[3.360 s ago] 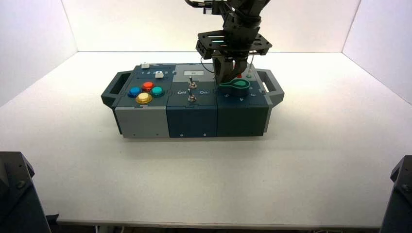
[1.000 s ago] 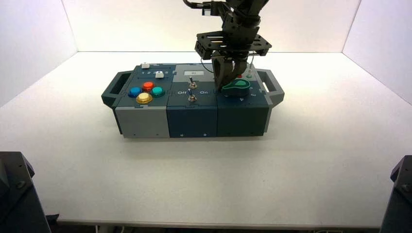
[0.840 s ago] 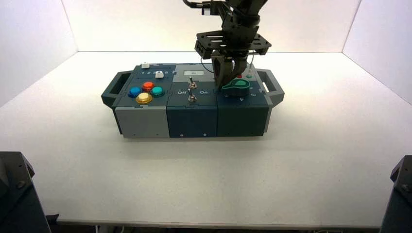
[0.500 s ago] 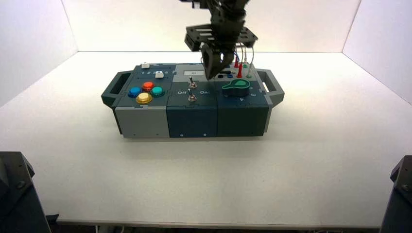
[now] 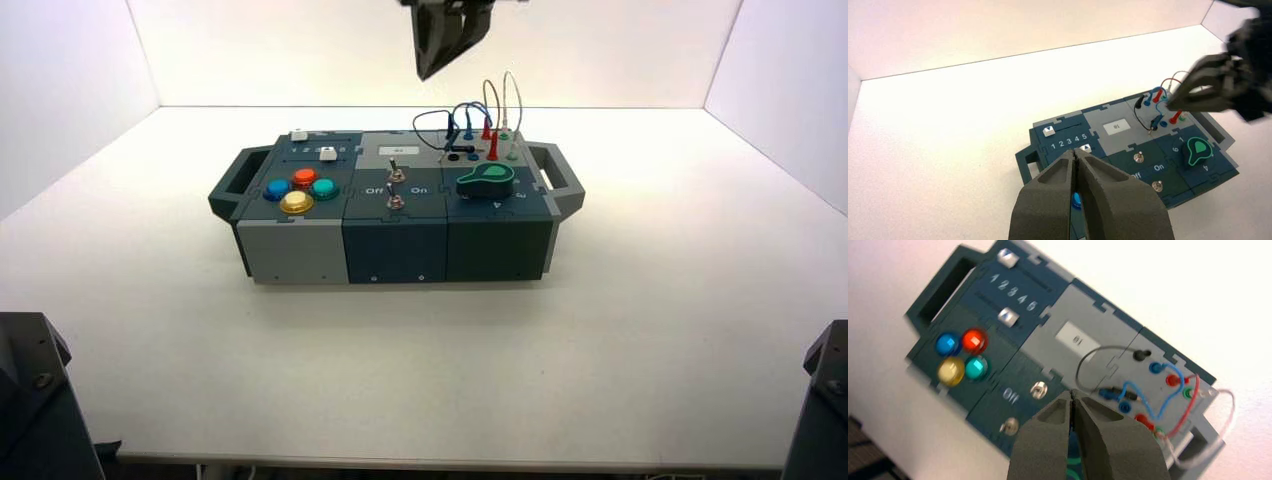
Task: Turn the knob to position 5.
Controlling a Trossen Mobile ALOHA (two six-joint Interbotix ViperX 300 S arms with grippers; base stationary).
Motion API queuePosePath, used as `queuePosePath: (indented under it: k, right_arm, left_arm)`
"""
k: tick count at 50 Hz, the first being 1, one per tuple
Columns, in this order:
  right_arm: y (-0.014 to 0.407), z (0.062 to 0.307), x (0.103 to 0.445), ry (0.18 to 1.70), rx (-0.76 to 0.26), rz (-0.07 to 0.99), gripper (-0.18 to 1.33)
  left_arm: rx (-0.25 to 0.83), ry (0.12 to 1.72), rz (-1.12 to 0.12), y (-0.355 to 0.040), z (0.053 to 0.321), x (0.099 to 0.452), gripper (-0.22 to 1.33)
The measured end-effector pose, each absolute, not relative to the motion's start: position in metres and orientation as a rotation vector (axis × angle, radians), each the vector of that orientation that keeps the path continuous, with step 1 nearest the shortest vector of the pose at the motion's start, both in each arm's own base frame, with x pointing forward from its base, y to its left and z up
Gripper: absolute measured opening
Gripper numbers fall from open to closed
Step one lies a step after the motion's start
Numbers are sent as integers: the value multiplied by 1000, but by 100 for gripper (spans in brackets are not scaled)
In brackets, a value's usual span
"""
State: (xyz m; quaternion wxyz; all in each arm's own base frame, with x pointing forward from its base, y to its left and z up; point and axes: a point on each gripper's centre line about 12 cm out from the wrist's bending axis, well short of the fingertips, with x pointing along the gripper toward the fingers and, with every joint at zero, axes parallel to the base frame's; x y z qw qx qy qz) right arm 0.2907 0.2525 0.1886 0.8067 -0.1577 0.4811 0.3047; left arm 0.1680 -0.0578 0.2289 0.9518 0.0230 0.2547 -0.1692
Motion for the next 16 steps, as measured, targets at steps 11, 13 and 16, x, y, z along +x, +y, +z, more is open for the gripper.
queuePosePath:
  k: [11,13,16]
  right_arm:
    - [238,200,270,976,-354,668,-14]
    - [236,201,267,973,-357,668,-14]
    - [233,202,265,969,-360,668,-14]
  left_arm:
    - [46,513,-344,-58,229,167,-16]
    - [46,512,-344,-58,230,168,-16]
    - [46,513,-344,-58,229,167,-16]
